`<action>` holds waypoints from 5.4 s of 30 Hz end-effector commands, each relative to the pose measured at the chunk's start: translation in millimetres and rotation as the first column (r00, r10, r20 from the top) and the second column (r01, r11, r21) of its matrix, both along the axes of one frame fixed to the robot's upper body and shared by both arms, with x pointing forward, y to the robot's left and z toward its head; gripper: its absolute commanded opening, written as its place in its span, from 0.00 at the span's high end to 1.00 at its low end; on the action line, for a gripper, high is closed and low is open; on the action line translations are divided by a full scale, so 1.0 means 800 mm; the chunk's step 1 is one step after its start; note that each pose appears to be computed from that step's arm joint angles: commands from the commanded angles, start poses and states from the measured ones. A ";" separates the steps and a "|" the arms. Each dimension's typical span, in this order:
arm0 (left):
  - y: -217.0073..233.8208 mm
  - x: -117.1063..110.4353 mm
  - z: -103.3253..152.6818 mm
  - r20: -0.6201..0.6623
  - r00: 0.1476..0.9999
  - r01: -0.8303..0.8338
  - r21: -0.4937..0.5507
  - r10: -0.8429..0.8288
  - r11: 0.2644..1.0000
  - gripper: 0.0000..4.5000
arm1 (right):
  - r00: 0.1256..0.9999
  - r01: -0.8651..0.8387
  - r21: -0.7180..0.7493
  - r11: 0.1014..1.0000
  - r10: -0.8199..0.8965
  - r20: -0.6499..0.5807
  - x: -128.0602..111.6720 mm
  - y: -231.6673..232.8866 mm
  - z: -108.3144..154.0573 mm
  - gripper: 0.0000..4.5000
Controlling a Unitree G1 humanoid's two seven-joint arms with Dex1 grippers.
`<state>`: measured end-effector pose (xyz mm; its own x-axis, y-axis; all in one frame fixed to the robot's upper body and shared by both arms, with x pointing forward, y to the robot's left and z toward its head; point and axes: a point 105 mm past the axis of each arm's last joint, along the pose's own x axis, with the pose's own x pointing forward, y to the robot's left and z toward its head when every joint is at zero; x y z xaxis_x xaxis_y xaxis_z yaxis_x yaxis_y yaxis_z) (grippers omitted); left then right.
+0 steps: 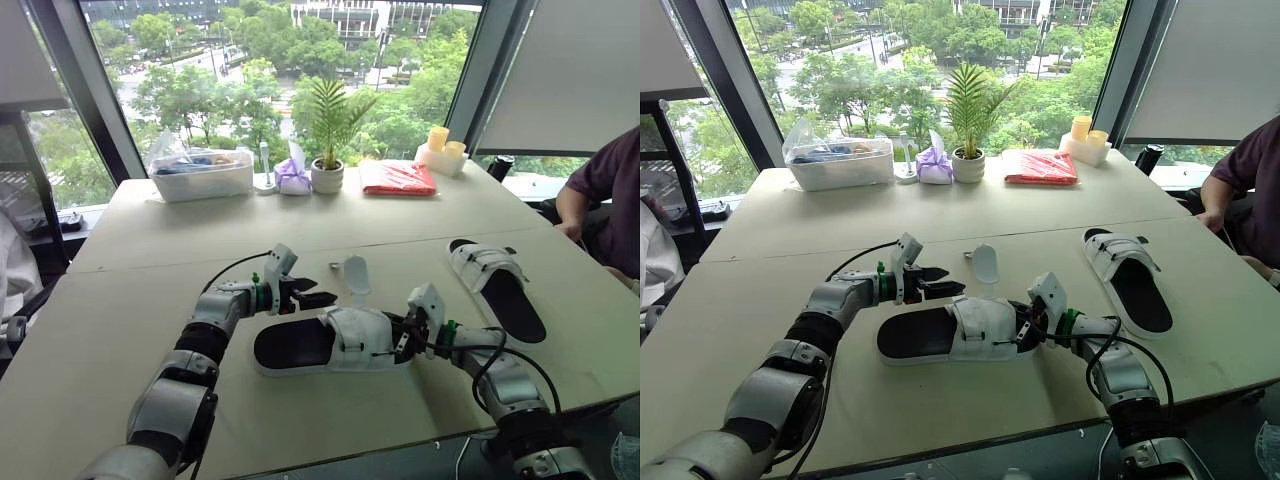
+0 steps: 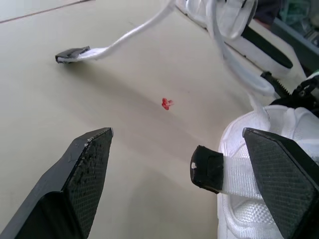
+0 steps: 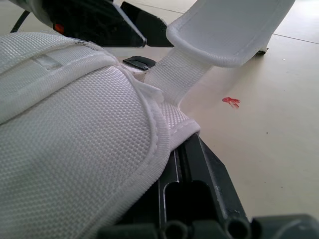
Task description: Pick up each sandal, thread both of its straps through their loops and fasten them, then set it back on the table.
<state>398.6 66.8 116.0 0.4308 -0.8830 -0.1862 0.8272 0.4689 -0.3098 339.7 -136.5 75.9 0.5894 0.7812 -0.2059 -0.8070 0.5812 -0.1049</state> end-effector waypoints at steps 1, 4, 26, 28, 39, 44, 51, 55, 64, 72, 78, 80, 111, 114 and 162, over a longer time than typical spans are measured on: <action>-0.008 0.000 0.061 0.026 0.999 0.043 -0.185 -0.039 0.982 0.01 | 0.994 0.020 -0.045 0.999 -0.024 -0.102 -0.004 0.001 -0.039 1.00; -0.013 -0.004 0.060 -0.009 0.999 0.045 -0.206 -0.048 0.977 0.01 | 0.995 0.025 -0.041 0.999 -0.029 -0.095 -0.003 0.001 -0.038 1.00; -0.099 0.028 0.064 -0.314 0.949 -0.139 -0.319 0.034 0.938 0.01 | 0.994 0.072 -0.030 0.997 -0.074 -0.077 -0.005 0.001 -0.040 1.00; -0.098 0.033 0.064 -0.328 0.942 -0.180 -0.322 0.069 0.930 0.01 | 0.994 0.080 -0.029 0.996 -0.082 -0.074 -0.005 0.000 -0.040 1.00; -0.104 0.050 0.066 -0.341 0.918 -0.320 -0.335 0.203 0.886 0.41 | 0.992 0.104 -0.026 0.994 -0.106 -0.068 -0.011 0.000 -0.042 1.00; -0.106 0.052 0.062 -0.348 0.906 -0.357 -0.328 0.239 0.875 0.97 | 0.992 0.108 -0.026 0.994 -0.110 -0.066 -0.011 0.001 -0.042 1.00; -0.107 0.050 0.065 -0.260 0.940 -0.296 -0.304 0.220 0.906 0.99 | 0.992 0.104 -0.030 0.994 -0.106 -0.071 -0.012 0.001 -0.044 1.00; -0.111 0.044 0.075 -0.008 0.989 -0.150 -0.193 0.151 0.970 0.99 | 0.992 0.100 -0.032 0.994 -0.102 -0.072 -0.013 0.001 -0.045 1.00; -0.101 -0.031 0.071 0.740 0.433 0.201 0.477 -0.514 0.856 0.99 | 0.992 0.095 -0.056 0.994 -0.099 -0.074 -0.018 -0.011 -0.048 1.00; -0.082 -0.055 0.062 0.766 -0.142 -0.097 0.620 -0.627 0.779 0.99 | 0.992 0.098 -0.078 0.992 -0.103 -0.070 -0.011 -0.022 -0.047 1.00; -0.094 -0.050 0.074 0.822 -0.198 -0.156 0.511 -0.534 0.845 0.69 | 0.994 0.084 -0.084 0.993 -0.090 -0.068 -0.005 -0.020 -0.043 1.00; -0.095 -0.051 0.078 0.827 -0.218 -0.163 0.492 -0.518 0.855 0.47 | 0.994 0.082 -0.087 0.993 -0.088 -0.068 -0.005 -0.022 -0.043 1.00; -0.091 -0.141 0.063 0.053 0.978 0.206 -0.088 -0.201 0.975 0.24 | 0.994 0.048 -0.117 0.992 -0.059 -0.095 -0.002 -0.029 -0.048 1.00; -0.105 -0.134 0.055 0.028 0.985 0.169 -0.079 -0.168 0.982 0.24 | 0.994 0.047 -0.116 0.992 -0.058 -0.093 -0.003 -0.028 -0.047 1.00; -0.144 -0.109 0.063 -0.171 0.924 0.297 -0.241 -0.342 0.924 0.99 | 0.981 -0.084 -0.096 0.992 0.066 -0.183 -0.053 -0.035 -0.028 1.00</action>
<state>318.4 -44.6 157.9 0.1223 -0.9903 -0.0662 0.8056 0.1380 -0.5762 310.4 -163.4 79.0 0.5274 0.7954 -0.2985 -0.8437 0.5316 -0.0744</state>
